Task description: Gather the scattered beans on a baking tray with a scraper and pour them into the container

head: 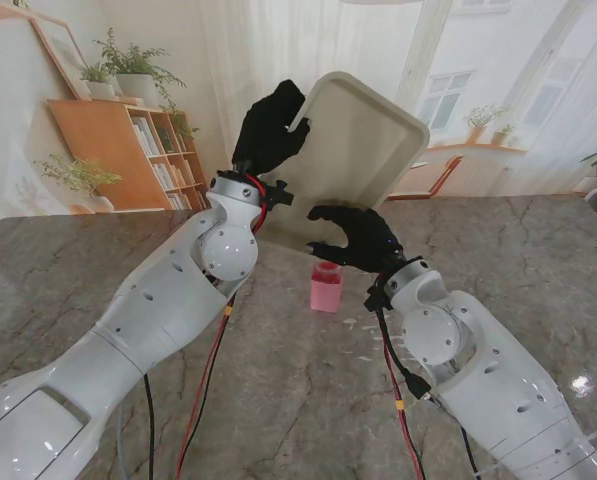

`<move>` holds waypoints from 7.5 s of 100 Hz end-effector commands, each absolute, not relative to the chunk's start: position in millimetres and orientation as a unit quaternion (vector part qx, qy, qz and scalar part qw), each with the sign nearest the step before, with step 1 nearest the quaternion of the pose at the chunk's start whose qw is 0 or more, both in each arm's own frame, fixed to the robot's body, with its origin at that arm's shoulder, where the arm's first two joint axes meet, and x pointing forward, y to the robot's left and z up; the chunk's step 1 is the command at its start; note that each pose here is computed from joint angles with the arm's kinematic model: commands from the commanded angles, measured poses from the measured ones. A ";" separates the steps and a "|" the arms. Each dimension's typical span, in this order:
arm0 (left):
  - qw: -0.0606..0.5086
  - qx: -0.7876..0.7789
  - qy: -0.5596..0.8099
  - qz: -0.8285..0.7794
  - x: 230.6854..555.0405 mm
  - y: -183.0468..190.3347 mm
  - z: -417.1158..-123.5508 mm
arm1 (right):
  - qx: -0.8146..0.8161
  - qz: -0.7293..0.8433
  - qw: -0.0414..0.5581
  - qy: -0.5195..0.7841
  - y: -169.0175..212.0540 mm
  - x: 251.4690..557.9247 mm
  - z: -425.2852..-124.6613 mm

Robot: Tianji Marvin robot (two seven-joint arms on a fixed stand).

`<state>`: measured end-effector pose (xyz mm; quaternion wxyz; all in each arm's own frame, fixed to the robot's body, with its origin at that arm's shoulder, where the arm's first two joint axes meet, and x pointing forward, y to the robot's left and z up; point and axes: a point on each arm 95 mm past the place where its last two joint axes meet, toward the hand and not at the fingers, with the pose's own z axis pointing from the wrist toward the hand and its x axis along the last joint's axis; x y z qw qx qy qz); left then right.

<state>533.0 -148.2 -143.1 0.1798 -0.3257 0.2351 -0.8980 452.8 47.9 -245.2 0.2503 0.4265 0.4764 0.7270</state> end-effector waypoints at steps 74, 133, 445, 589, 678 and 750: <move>0.180 -0.297 0.227 -0.910 521.3 -153.5 -130.5 | 0.429 0.725 0.250 0.478 45.8 449.9 -248.8; 0.199 -0.354 0.222 -0.886 549.0 -131.7 -119.6 | 0.424 0.736 0.254 0.463 48.6 453.5 -245.5; 0.303 -0.774 0.238 -0.503 451.1 -15.8 -349.1 | 0.480 0.752 0.230 0.390 59.1 444.7 -282.6; 0.405 -0.463 0.522 -0.591 336.5 6.3 -316.8 | 0.489 0.729 0.242 0.413 7.6 424.7 -288.7; 0.417 -0.487 0.484 -0.596 332.0 6.8 -325.5 | 0.501 0.690 0.155 0.499 -12.5 490.1 -371.2; 0.409 -0.491 0.494 -0.589 335.2 4.7 -329.4 | 0.509 0.676 0.093 0.525 4.8 505.2 -397.0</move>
